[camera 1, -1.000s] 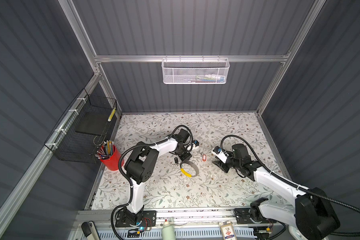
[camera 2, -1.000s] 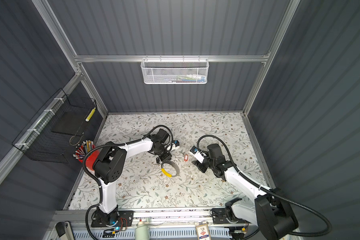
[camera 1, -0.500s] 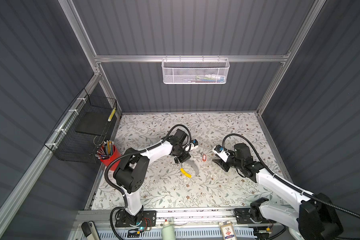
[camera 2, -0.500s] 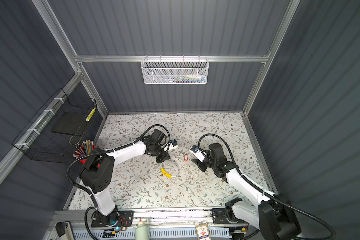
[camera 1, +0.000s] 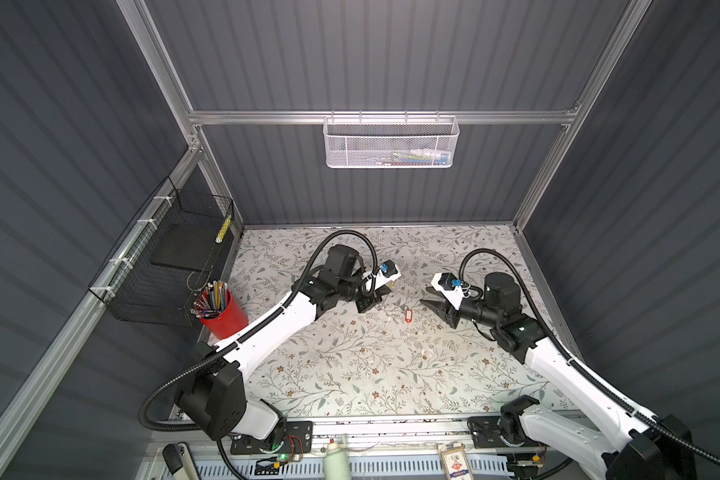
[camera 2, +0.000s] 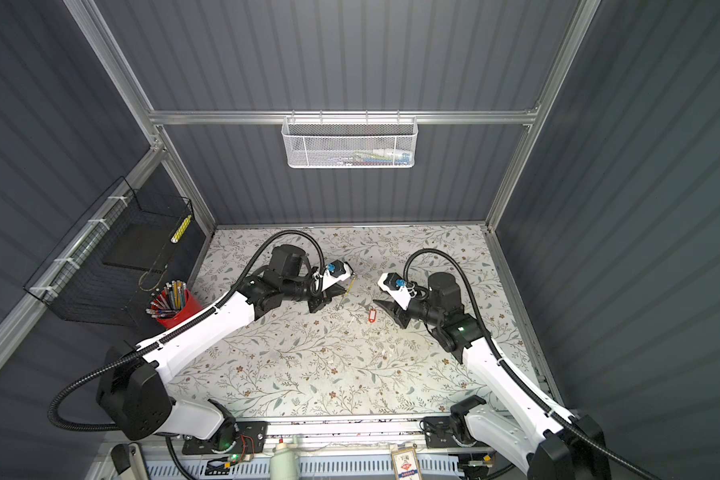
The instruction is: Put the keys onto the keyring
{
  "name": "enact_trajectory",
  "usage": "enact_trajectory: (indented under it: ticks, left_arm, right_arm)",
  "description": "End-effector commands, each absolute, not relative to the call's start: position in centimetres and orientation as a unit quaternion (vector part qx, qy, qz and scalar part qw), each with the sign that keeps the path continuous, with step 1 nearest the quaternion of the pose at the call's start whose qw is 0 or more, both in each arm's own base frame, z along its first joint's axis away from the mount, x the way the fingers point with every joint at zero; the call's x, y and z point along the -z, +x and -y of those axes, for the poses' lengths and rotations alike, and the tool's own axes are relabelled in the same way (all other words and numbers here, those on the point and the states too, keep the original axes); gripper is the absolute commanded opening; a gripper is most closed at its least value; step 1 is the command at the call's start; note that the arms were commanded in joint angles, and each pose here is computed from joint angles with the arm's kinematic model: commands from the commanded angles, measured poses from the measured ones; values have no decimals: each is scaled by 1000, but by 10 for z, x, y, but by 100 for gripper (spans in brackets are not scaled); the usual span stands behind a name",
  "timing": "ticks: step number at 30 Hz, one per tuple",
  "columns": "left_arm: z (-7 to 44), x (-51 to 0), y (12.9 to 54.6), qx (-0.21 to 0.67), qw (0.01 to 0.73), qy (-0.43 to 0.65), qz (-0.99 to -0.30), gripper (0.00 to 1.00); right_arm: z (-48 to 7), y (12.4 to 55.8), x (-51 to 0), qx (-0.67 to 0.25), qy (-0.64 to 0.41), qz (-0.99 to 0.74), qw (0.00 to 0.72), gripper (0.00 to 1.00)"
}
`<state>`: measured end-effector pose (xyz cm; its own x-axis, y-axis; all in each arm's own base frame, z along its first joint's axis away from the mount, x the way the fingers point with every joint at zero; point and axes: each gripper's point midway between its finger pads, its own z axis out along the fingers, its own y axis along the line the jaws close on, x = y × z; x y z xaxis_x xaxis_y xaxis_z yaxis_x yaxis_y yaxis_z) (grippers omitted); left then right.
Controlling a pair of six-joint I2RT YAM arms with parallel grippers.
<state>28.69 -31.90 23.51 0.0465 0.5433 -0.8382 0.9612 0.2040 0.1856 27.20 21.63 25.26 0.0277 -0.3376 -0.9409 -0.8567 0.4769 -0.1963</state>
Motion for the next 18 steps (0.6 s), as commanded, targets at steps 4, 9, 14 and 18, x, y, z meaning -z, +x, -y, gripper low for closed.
enact_trajectory:
  ticks: [4, 9, 14, 18]
  left_arm:
    - [338, -317, 269, 291, 521, 602, -531, 0]
    - [341, -350, 254, 333, 545, 589, -495, 0]
    - [340, -367, 239, 356, 555, 594, -461, 0]
    - [342, -371, 231, 371, 558, 600, -436, 0]
  right_arm:
    - [-232, 258, -314, -286, -467, -584, 600, 38]
    - [-236, 244, -327, -316, -475, -556, 604, 36]
    - [-234, 234, -338, -327, -472, -539, 616, 32]
    - [-234, 234, -341, -327, -469, -537, 620, 28]
